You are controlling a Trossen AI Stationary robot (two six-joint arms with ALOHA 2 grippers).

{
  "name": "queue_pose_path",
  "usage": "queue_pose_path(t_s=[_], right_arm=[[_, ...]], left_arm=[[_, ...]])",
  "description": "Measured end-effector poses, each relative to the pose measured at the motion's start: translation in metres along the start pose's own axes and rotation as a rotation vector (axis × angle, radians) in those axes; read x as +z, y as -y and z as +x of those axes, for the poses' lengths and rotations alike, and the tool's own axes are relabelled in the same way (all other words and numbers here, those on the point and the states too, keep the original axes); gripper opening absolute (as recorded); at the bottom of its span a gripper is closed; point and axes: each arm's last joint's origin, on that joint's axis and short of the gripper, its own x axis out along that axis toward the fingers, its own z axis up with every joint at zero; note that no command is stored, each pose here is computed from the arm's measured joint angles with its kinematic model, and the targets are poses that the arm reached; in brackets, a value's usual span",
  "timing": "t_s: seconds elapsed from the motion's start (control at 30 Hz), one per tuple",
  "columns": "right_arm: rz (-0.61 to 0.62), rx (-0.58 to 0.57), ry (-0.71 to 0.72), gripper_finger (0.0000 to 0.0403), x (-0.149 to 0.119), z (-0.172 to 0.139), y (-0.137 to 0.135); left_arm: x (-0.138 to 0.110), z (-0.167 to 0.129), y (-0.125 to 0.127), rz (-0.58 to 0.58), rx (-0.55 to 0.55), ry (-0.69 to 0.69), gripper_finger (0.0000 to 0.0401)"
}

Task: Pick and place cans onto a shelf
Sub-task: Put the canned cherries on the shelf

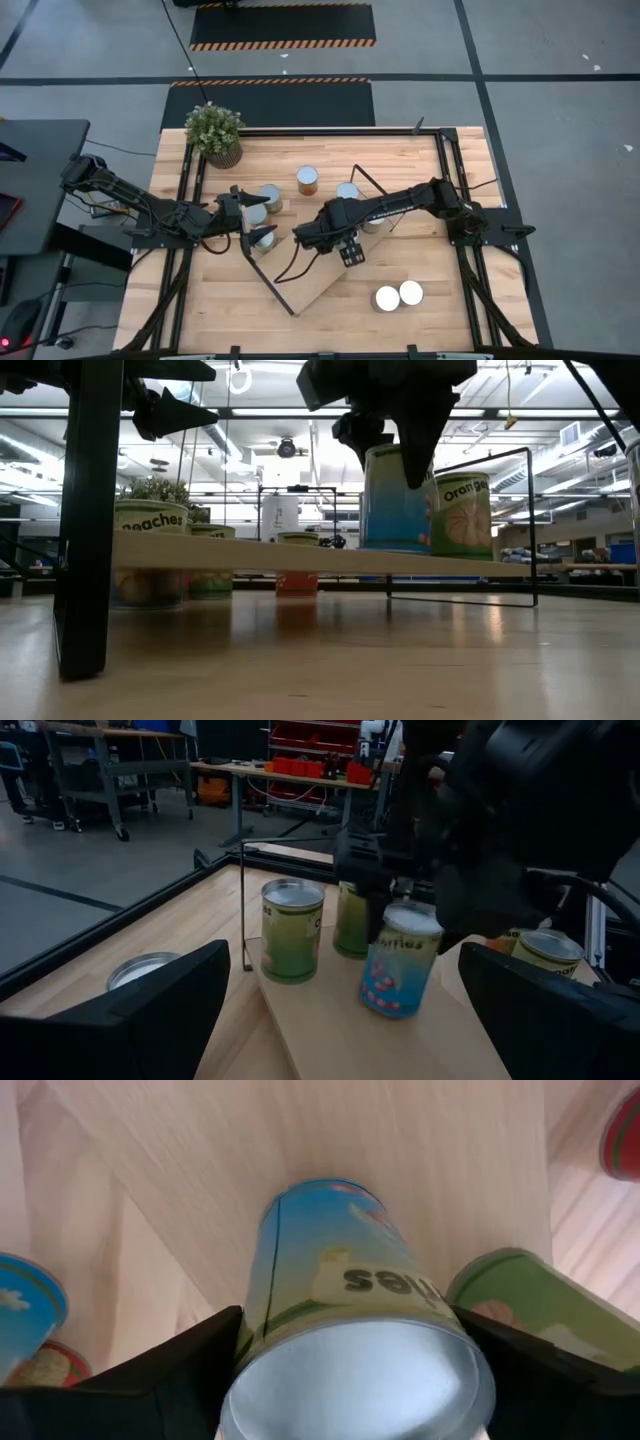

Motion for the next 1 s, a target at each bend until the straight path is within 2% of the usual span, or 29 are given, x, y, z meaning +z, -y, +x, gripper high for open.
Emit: queue_pose_path(t_s=[0.23, 0.53, 0.83, 1.0], right_arm=[[0.008, -0.005, -0.001, 0.0387, 0.000, 0.000, 0.003], [-0.016, -0.047, 0.007, 0.0383, 0.001, -0.003, -0.013], [0.010, -0.083, 0.193, 0.0382, 0.014, -0.022, -0.015], [0.014, -0.193, 0.223, 0.0382, 0.019, -0.017, -0.012]], left_arm=[[0.000, 0.000, 0.000, -0.001, 0.000, 0.000, 0.0400], [0.000, 0.000, 0.000, -0.001, 0.000, -0.001, 0.0400], [0.000, 0.000, 0.000, -0.001, 0.000, 0.000, 0.0400], [0.000, 0.000, 0.000, -0.002, 0.000, 0.000, 0.0400]])
